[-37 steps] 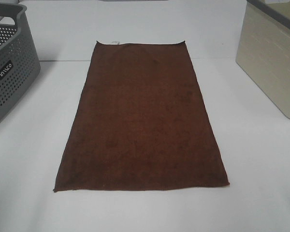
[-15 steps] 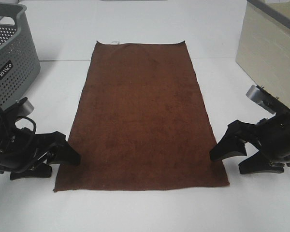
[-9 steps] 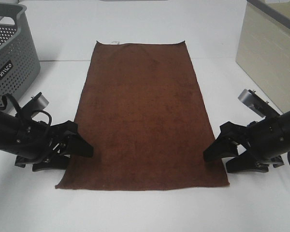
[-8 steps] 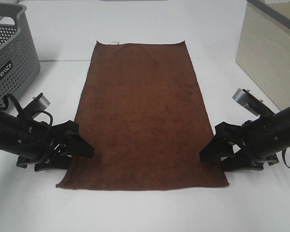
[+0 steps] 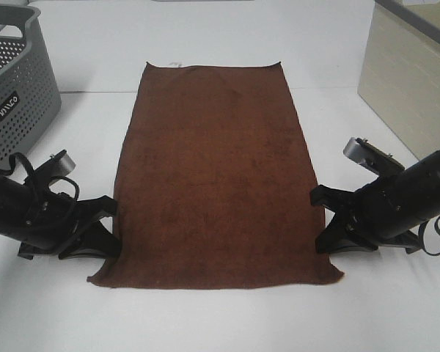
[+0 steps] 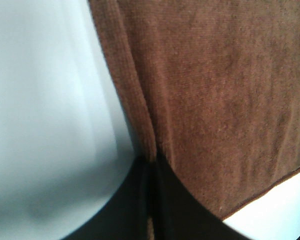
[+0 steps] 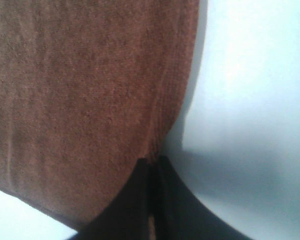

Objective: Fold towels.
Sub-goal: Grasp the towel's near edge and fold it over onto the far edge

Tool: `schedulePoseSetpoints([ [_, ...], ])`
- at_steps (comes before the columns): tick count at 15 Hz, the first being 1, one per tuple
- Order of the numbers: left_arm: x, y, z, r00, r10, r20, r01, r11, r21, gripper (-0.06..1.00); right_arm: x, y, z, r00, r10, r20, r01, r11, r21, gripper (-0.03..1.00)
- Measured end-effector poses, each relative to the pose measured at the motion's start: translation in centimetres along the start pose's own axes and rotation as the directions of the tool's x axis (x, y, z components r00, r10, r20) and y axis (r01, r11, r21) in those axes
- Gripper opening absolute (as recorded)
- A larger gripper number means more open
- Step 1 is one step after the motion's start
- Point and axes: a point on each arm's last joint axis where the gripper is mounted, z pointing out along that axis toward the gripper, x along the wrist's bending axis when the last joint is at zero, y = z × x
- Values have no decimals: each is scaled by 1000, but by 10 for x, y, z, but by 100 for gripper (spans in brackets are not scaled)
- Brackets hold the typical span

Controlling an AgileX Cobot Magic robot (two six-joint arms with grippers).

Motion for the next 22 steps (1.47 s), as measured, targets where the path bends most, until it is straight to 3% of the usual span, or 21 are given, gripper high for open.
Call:
schedulePoseSetpoints([
  [4, -8, -14, -26, 999, 31, -18, -32, 998, -51, 0, 2, -5, -5, 1000, 15, 8, -15, 999, 45, 0],
  [7, -7, -38, -37, 999, 23, -26, -24, 999, -36, 0, 13, -14, -26, 1000, -2, -7, 2, 999, 36, 0],
  [14, 4, -109, -57, 999, -24, -36, 26, 999, 48, 0, 0, -92, -33, 998, 56, 18, -58, 988, 140, 0],
  [18, 1, -104, -58, 999, -27, -18, 27, 999, 30, 0, 5, -80, -37, 999, 41, 7, -42, 995, 86, 0],
  [22, -21, -48, -67, 999, 35, 5, -34, 989, -146, 0, 28, -28, -56, 998, -46, -30, 44, 997, -70, 0],
])
